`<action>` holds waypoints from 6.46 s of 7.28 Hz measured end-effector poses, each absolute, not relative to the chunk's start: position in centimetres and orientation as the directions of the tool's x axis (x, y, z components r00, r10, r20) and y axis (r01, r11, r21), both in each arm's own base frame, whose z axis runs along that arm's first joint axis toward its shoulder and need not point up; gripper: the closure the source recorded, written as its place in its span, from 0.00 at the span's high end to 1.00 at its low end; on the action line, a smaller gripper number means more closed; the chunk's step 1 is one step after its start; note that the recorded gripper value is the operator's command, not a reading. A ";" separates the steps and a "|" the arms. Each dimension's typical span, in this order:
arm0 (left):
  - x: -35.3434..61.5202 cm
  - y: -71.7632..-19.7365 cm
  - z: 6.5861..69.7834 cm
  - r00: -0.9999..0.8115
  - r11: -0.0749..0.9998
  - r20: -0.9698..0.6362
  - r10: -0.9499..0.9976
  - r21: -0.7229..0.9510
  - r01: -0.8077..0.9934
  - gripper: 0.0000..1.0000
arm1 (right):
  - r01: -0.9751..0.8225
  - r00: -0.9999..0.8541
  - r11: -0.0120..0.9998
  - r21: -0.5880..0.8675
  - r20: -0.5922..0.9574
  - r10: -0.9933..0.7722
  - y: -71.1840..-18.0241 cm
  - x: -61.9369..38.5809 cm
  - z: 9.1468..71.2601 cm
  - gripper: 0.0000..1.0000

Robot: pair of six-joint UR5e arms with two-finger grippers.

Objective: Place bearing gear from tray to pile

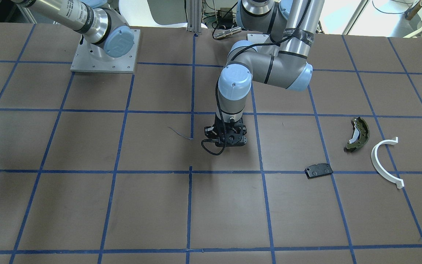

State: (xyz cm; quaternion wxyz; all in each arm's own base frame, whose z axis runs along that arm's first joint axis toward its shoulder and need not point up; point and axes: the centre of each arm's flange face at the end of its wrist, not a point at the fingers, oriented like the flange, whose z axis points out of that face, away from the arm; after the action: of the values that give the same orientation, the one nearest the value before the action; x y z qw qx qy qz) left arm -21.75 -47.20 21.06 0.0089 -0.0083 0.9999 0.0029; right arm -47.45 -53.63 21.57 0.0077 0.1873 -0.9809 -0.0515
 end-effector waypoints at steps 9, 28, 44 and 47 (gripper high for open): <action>12.2 -46.4 20.8 -0.997 0.981 -0.004 0.072 0.181 0.070 0.00 | -0.364 -0.931 0.926 0.104 -0.019 -0.364 -54.0 -47.8 18.3 0.52; -14.2 -45.7 50.5 -0.999 1.000 -0.032 -0.013 -0.020 -0.012 1.00 | 0.063 -0.995 0.994 0.094 -0.065 0.069 -55.9 -6.2 39.5 0.00; -13.5 -46.0 50.9 -0.998 0.997 -0.021 -0.060 -0.053 -0.059 1.00 | 0.393 -0.911 0.907 0.153 -0.067 0.406 -47.2 41.1 20.8 0.93; -13.4 -46.3 50.4 -0.998 0.997 -0.024 -0.060 -0.042 -0.059 1.00 | 0.384 -0.915 0.915 0.122 -0.081 0.395 -47.9 40.0 22.0 1.00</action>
State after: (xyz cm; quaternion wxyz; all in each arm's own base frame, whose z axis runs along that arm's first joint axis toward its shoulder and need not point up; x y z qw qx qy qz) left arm -13.42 -46.29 50.36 0.0125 -0.0300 0.9993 -0.0204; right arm 40.04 -47.88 22.00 -0.0521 -0.1993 -0.9772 -0.0520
